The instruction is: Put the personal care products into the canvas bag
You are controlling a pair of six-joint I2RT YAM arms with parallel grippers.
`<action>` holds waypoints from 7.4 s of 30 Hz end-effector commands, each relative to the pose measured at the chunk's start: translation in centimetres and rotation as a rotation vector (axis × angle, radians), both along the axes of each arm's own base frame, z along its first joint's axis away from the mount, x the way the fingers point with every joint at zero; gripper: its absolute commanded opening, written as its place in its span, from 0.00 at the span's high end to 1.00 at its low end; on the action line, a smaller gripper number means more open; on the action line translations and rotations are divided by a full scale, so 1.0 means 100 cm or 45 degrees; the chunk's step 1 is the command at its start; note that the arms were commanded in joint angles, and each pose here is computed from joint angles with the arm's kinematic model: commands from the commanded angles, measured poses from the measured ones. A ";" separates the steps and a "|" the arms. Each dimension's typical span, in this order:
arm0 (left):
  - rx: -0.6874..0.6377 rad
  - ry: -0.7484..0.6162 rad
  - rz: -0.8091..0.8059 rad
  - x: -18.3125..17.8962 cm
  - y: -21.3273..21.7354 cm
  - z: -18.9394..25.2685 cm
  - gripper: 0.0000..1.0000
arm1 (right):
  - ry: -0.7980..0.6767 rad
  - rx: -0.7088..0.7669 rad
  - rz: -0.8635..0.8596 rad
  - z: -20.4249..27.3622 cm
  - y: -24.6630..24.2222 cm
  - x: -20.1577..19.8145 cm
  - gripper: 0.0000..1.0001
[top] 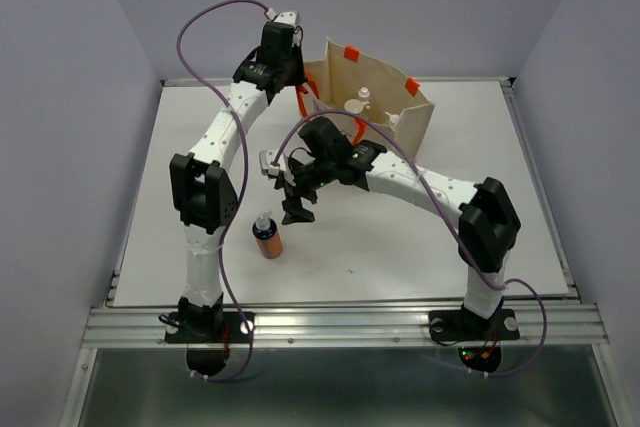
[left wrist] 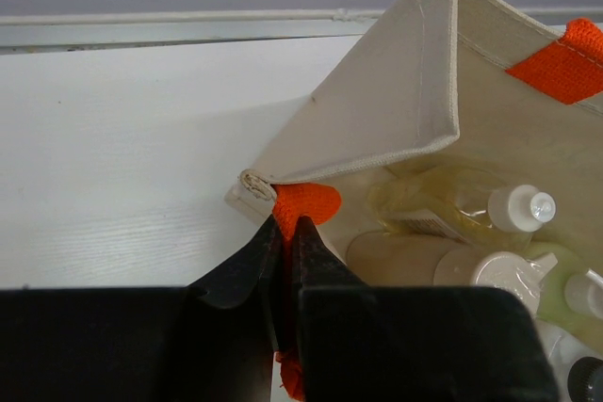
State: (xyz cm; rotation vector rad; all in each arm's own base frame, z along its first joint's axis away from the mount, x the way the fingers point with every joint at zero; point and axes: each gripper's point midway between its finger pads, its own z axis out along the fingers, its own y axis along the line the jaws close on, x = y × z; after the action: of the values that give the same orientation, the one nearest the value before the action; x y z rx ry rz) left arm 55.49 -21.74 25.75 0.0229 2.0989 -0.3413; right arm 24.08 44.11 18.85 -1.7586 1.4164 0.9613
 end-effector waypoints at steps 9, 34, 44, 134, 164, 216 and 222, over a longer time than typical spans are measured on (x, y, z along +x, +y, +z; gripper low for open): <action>-0.029 -0.155 0.024 0.001 0.007 0.054 1.00 | 0.062 0.016 0.302 -0.021 0.028 -0.041 0.00; -0.046 -0.135 0.007 0.000 0.004 0.045 1.00 | 0.068 0.097 0.253 -0.010 0.052 -0.045 0.90; -0.053 -0.149 0.004 0.001 0.003 0.049 1.00 | -0.154 0.418 -0.484 0.162 -0.009 0.053 0.99; -0.088 -0.154 0.001 -0.015 0.005 0.067 1.00 | -0.194 1.042 -1.395 0.159 -0.114 0.349 0.99; -0.083 -0.157 -0.006 -0.018 0.006 0.069 1.00 | -0.101 0.517 -1.570 0.003 -0.111 0.358 0.34; -0.023 -0.255 0.569 -0.103 0.157 0.096 0.01 | -0.055 0.710 -2.939 0.129 -0.486 0.141 0.00; -0.068 -0.244 0.650 -0.120 0.171 0.080 0.01 | -0.076 0.642 -3.023 0.096 -0.498 0.107 0.00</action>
State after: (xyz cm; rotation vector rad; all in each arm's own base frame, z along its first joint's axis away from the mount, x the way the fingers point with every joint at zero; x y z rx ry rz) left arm 44.19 -5.12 29.22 -0.4167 1.9776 -0.0124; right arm 36.46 -4.40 27.33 0.6620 1.7788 -0.1770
